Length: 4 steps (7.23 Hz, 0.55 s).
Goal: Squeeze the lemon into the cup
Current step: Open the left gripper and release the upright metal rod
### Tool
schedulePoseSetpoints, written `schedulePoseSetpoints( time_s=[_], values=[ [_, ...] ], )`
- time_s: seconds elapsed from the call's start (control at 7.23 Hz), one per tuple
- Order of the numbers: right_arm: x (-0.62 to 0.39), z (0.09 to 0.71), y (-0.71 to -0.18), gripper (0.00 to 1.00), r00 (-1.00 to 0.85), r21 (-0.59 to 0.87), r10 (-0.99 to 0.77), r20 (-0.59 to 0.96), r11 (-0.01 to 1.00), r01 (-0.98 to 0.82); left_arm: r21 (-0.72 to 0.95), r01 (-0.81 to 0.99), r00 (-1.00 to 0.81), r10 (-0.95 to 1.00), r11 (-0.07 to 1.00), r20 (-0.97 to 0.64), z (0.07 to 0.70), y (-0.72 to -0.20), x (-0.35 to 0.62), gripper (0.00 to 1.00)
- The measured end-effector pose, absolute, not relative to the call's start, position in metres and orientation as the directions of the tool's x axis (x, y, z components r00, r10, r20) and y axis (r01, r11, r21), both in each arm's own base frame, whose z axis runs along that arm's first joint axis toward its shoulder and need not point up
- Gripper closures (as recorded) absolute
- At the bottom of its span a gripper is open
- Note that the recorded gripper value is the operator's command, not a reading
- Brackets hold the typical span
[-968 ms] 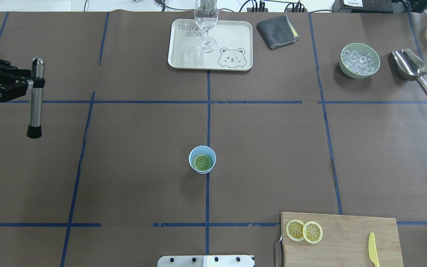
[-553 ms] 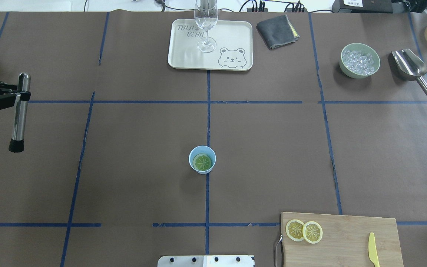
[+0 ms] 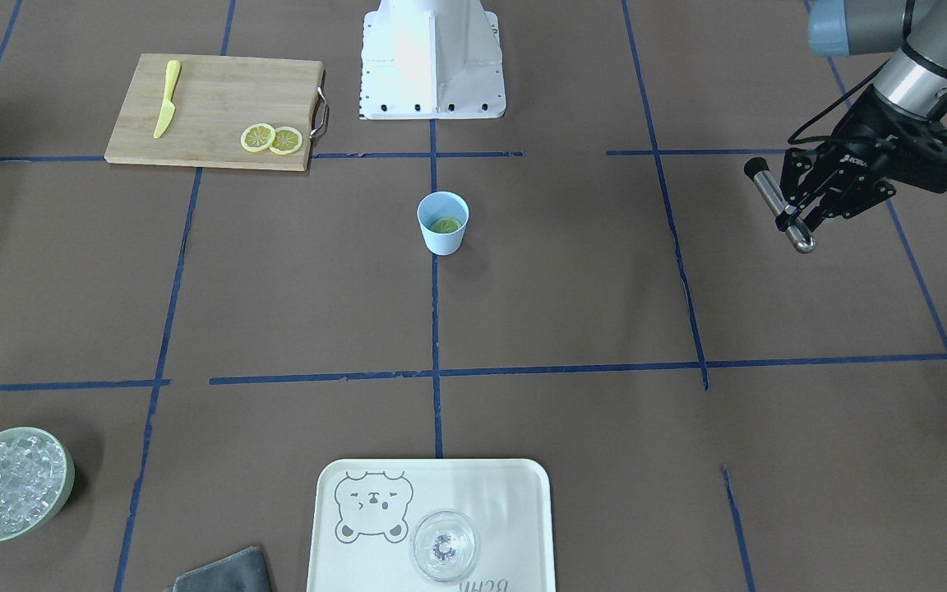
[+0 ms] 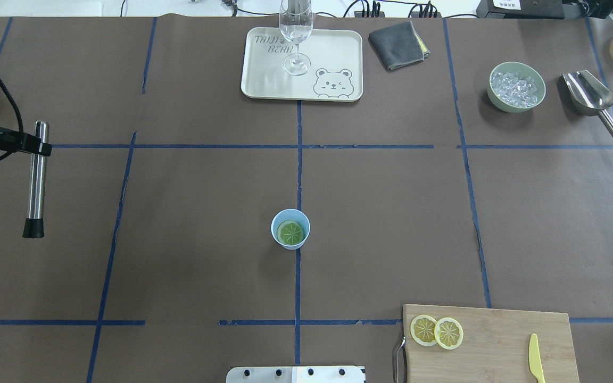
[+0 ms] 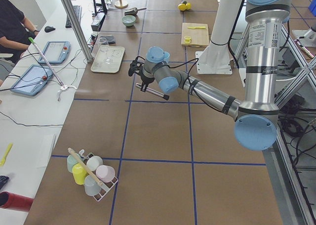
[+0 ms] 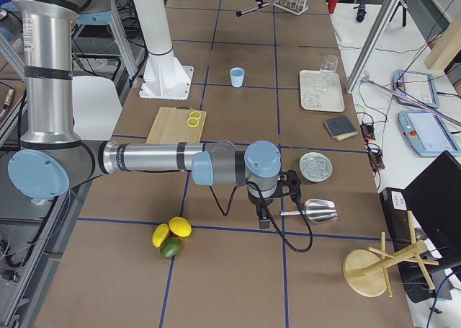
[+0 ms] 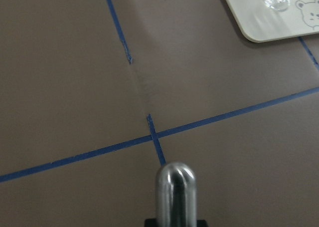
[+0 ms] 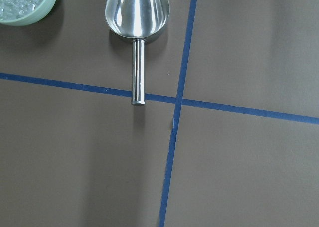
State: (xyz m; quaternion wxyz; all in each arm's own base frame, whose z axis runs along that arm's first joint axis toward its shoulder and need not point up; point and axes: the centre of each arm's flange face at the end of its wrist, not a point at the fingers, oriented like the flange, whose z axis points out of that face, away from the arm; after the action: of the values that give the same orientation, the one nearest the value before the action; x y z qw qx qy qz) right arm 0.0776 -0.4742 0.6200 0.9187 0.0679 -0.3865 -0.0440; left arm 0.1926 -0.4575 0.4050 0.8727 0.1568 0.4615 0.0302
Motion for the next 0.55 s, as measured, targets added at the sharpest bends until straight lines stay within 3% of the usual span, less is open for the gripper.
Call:
schedulePoseSetpoints(
  time_s=[0.55],
  values=[
    [0.078,0.619,-0.474,0.0,0.697,0.161,-0.135,0.704,0.987,0.028,0.091,-0.045,0.681,0.098,0.995,-0.726,0.412,-0.496,0.29,1.0]
  ],
)
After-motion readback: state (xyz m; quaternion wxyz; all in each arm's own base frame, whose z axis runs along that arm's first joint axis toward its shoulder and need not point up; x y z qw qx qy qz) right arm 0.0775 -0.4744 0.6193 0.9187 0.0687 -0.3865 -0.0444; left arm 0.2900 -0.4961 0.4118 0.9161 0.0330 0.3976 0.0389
